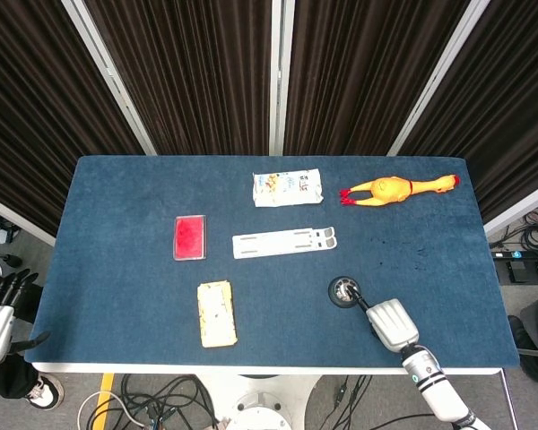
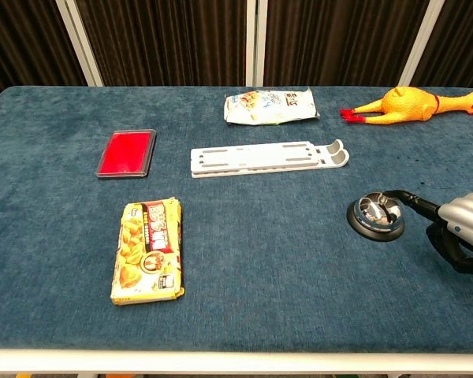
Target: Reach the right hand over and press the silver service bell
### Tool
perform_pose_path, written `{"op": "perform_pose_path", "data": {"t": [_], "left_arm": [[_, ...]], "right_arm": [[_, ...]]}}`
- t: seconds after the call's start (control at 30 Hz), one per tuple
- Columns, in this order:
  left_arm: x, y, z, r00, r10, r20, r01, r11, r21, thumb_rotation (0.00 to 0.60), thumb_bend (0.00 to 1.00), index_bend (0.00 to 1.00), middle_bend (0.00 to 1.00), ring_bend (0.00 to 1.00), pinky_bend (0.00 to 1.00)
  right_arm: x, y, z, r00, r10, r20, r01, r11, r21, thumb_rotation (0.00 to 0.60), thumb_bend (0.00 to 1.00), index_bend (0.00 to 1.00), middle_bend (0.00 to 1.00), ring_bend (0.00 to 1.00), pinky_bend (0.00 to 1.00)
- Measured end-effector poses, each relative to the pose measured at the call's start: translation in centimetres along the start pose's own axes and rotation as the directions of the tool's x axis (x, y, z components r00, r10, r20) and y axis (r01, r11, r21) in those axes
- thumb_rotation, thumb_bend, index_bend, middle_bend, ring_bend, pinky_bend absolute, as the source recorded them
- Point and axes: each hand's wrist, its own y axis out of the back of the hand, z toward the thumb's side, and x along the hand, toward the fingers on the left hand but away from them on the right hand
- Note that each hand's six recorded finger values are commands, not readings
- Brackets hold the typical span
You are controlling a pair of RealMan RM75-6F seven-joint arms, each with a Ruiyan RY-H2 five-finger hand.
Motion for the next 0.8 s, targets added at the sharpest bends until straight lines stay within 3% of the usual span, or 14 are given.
{"op": "perform_pose_path", "data": {"t": [0.23,0.53,0.8], "left_arm": [[0.0,0.1,0.1,1.000,0.003,0.004,-0.003,1.000,-0.001,0.600,0.11,0.09,0.03,0.00,0.15],[-0.1,-0.2,-0.2,1.000,-0.005,-0.005,0.005,1.000,-0.002,0.600,0.11,0.09,0.03,0.00,0.15],[-0.1,-0.1,-0.1,1.000,0.001,0.001,-0.001,1.000,-0.004,0.600,0.11,0.09,0.03,0.00,0.15]], "right_arm": [[0.3,1.0,0.1,0.999,-0.048,-0.009,0.047,0.999,-0.011,0.600,1.00,0.00,0.85,0.82,0.76],[0.3,-0.6,-0.1,1.000,0.018,0.007,-0.018,1.000,0.001,0.600,1.00,0.00,0.85,0.82,0.76],[0.4,1.2,0.0,0.998,-0.055,0.001,0.055,0.998,-0.023,0.600,1.00,0.00,0.85,0.82,0.76]]}}
